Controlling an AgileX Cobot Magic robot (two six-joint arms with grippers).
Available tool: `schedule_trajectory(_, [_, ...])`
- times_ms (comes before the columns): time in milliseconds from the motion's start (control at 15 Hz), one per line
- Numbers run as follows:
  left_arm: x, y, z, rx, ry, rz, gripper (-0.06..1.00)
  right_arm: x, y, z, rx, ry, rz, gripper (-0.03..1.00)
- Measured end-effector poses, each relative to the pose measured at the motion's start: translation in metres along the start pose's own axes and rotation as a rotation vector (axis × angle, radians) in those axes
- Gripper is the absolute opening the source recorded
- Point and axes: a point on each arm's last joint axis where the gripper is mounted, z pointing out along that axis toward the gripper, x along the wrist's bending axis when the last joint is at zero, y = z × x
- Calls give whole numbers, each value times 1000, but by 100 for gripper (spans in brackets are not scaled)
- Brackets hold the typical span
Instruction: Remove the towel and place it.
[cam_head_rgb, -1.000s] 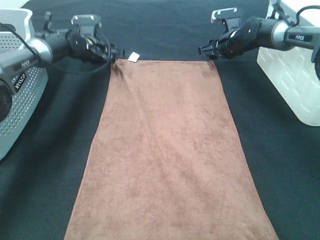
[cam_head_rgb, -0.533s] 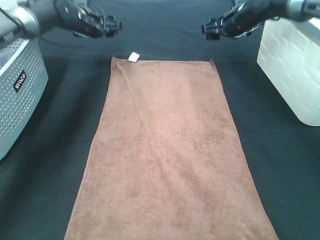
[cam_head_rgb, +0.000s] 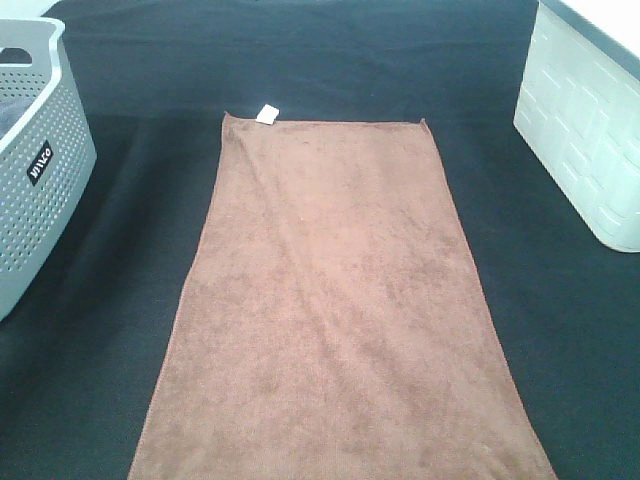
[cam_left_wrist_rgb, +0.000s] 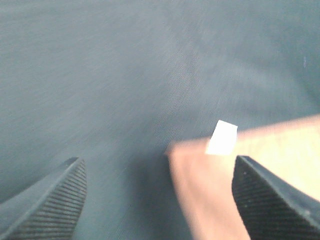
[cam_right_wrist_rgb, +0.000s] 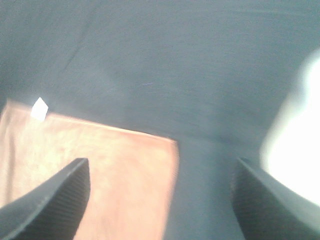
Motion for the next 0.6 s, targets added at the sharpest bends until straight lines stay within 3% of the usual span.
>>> schedule_trajectory(133, [32,1,-32,55,61,-41,78,-12,1,-32,32,-35,39,74])
schedule_trajectory(400, [31,6,-74,34,62,-46,80,-11,-11,-77,188,-108,21,78])
schedule_trajectory(600, [28,-13,-112,96,52,-52,80,-7,-31,-118,208,-142,9,78])
